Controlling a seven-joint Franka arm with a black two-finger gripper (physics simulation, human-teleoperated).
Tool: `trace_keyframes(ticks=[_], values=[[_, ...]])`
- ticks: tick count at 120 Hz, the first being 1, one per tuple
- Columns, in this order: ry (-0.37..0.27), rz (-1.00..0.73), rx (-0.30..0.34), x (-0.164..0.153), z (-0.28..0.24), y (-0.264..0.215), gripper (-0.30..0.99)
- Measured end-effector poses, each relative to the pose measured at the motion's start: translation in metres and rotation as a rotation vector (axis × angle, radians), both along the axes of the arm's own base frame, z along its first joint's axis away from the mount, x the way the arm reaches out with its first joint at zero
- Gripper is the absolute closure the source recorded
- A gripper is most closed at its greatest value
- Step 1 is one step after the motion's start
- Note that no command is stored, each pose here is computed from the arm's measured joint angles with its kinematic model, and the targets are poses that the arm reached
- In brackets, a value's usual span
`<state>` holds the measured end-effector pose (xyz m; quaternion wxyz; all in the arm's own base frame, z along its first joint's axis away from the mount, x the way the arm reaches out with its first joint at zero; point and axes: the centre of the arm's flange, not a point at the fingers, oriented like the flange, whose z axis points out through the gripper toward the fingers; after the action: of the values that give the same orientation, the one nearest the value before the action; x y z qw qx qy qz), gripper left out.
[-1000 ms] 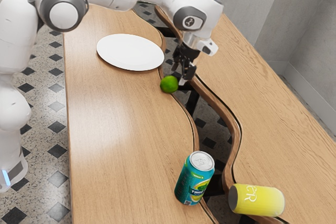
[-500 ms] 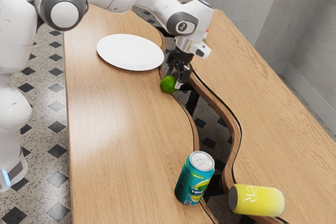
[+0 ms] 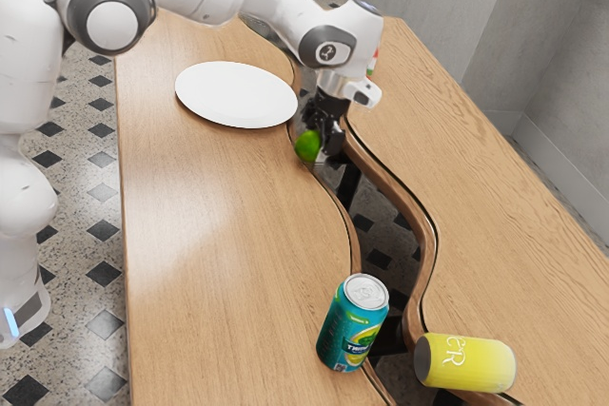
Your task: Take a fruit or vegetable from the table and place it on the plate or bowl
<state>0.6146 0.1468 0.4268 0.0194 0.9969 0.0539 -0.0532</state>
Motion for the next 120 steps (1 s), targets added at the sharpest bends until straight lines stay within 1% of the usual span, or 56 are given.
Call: trace_keyframes(ticks=[16, 29, 35, 41, 47, 58, 78, 88, 99, 120], values=[[-0.055, -0.006, 0.070, -0.013, 0.061, -0.012, 0.39], [-0.100, 0.033, 0.154, -0.043, 0.128, -0.007, 0.43], [-0.113, 0.053, 0.176, -0.058, 0.151, 0.001, 0.44], [-0.111, 0.072, 0.184, -0.070, 0.162, 0.012, 0.45], [-0.099, 0.086, 0.186, -0.077, 0.164, 0.024, 0.46], [-0.056, 0.107, 0.176, -0.089, 0.153, 0.045, 0.48], [0.026, 0.139, 0.136, -0.114, 0.121, 0.084, 0.52], [0.030, 0.160, 0.121, -0.128, 0.120, 0.106, 0.51], [0.025, 0.199, 0.111, -0.145, 0.119, 0.140, 0.50], [0.012, 0.296, 0.103, -0.189, 0.115, 0.212, 0.49]])
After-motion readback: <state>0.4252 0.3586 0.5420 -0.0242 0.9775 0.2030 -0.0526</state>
